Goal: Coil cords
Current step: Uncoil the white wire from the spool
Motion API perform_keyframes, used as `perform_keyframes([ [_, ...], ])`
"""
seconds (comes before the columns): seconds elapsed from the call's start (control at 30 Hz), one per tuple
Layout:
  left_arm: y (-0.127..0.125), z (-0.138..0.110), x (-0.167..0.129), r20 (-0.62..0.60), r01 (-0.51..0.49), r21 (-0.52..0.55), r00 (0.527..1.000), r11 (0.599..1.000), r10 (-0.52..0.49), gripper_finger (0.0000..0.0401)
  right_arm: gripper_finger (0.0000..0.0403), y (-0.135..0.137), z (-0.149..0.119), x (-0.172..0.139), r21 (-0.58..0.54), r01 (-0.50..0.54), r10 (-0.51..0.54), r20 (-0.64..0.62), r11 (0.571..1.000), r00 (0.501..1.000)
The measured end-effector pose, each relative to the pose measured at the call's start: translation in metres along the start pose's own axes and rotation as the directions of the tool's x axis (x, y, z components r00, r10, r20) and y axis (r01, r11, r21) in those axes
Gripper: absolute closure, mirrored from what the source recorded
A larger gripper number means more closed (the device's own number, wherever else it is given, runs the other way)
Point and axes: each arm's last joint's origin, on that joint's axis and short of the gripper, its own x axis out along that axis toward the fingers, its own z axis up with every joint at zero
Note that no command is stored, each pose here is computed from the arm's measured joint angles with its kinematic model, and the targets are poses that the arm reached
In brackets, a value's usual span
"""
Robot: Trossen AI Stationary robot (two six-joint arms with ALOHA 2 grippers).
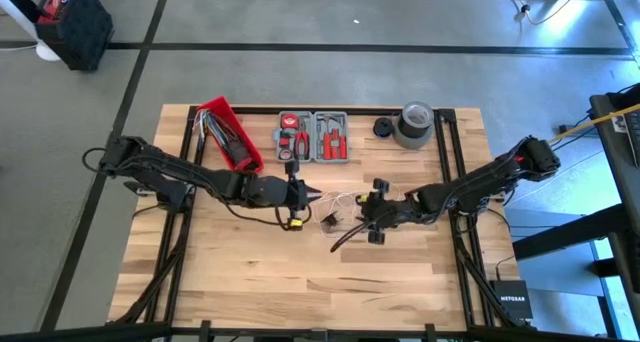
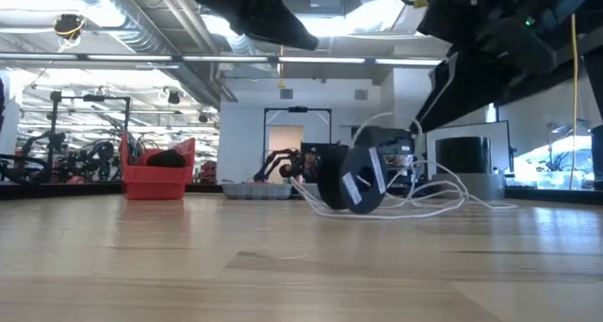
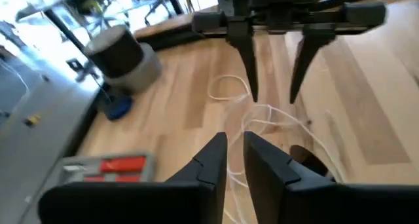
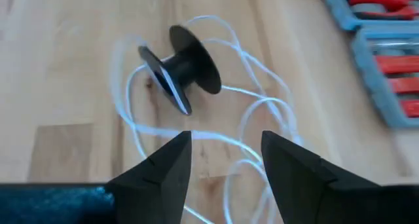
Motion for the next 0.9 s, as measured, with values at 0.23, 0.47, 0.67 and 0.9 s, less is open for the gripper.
perform_keyframes([
  [0.23, -0.021, -0.031, 0.040, -0.113, 0.016, -0.017, 0.993, 1.000, -0.018, 0.0345, 0.0215, 0.010, -0.005, 0.024, -0.043, 0.040, -0.040, 0.003, 0.998, 0.999],
  [0.47, -0.037, -0.051, 0.058, -0.184, 0.038, 0.011, 0.982, 0.999, -0.035, 0.0345, 0.0215, 0.011, -0.008, 0.028, -0.071, 0.044, -0.045, -0.008, 0.996, 0.999],
  [0.67, -0.046, -0.044, 0.050, -0.141, 0.155, -0.043, 0.977, 0.987, -0.160, 0.0345, 0.0215, 0.019, -0.008, 0.025, -0.082, 0.012, -0.011, 0.012, 0.997, 1.000],
  [0.9, -0.060, -0.051, 0.057, -0.141, 0.220, -0.037, 0.965, 0.975, -0.223, 0.0345, 0.0215, 0.033, -0.005, 0.020, -0.099, -0.054, 0.061, 0.070, 0.994, 0.996],
])
